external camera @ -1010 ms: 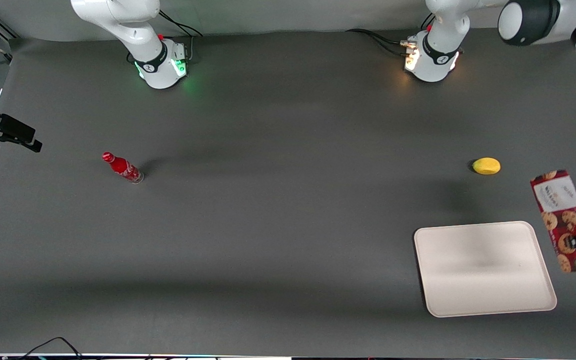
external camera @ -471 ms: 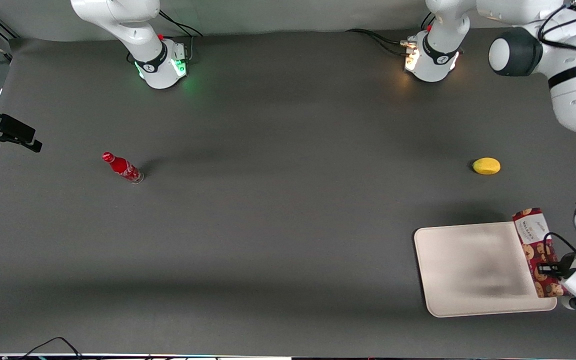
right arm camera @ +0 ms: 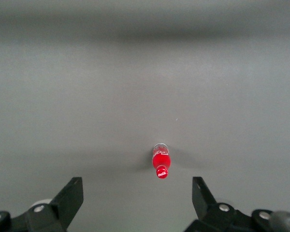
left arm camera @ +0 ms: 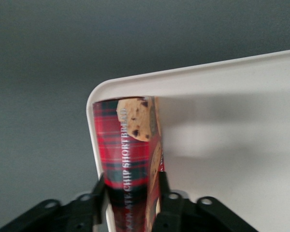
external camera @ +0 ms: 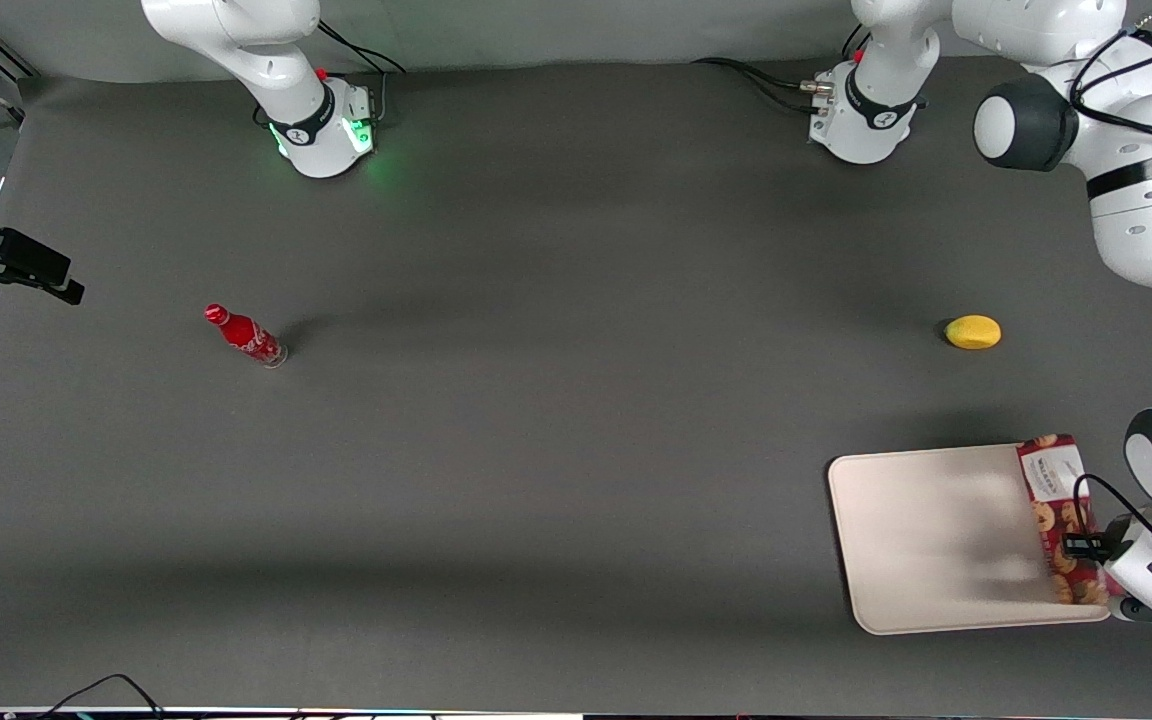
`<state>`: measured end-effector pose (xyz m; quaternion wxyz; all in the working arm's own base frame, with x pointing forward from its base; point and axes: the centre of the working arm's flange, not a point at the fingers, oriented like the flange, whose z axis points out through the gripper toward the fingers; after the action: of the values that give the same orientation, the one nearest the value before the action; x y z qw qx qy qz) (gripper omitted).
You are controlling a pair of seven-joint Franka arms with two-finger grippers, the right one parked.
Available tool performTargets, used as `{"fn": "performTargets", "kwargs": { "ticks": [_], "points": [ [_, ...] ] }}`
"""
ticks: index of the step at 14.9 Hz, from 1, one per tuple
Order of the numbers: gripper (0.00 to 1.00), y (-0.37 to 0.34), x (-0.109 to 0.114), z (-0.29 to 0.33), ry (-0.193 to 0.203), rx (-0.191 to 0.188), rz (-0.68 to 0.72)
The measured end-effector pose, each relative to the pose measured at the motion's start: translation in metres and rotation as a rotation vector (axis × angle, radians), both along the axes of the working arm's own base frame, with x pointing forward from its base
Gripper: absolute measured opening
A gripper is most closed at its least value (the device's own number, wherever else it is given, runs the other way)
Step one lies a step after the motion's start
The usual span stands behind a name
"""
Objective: Place red cookie box on tray
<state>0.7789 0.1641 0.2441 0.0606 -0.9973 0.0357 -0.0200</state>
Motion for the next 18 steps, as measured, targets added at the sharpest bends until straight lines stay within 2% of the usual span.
{"fn": "performTargets", "kwargs": {
  "ticks": [1, 3, 5, 6, 8, 11, 15, 18],
  "points": [
    [0.56, 0.004, -0.001, 0.002, 0.004, 0.005, 0.002],
    [0.75, 0.013, -0.006, 0.015, 0.044, 0.013, 0.016],
    [0.97, 0.014, -0.012, 0.058, 0.076, 0.009, 0.028],
    [1.00, 0.011, -0.016, 0.087, 0.086, 0.006, 0.032],
    [1.00, 0.003, -0.031, 0.154, 0.115, -0.003, 0.040],
    [1.00, -0.027, -0.067, 0.260, 0.142, -0.015, 0.049],
    [1.00, -0.095, -0.140, 0.380, 0.199, -0.043, 0.134],
    [1.00, -0.149, -0.191, 0.421, 0.205, -0.085, 0.164]
  ]
}}
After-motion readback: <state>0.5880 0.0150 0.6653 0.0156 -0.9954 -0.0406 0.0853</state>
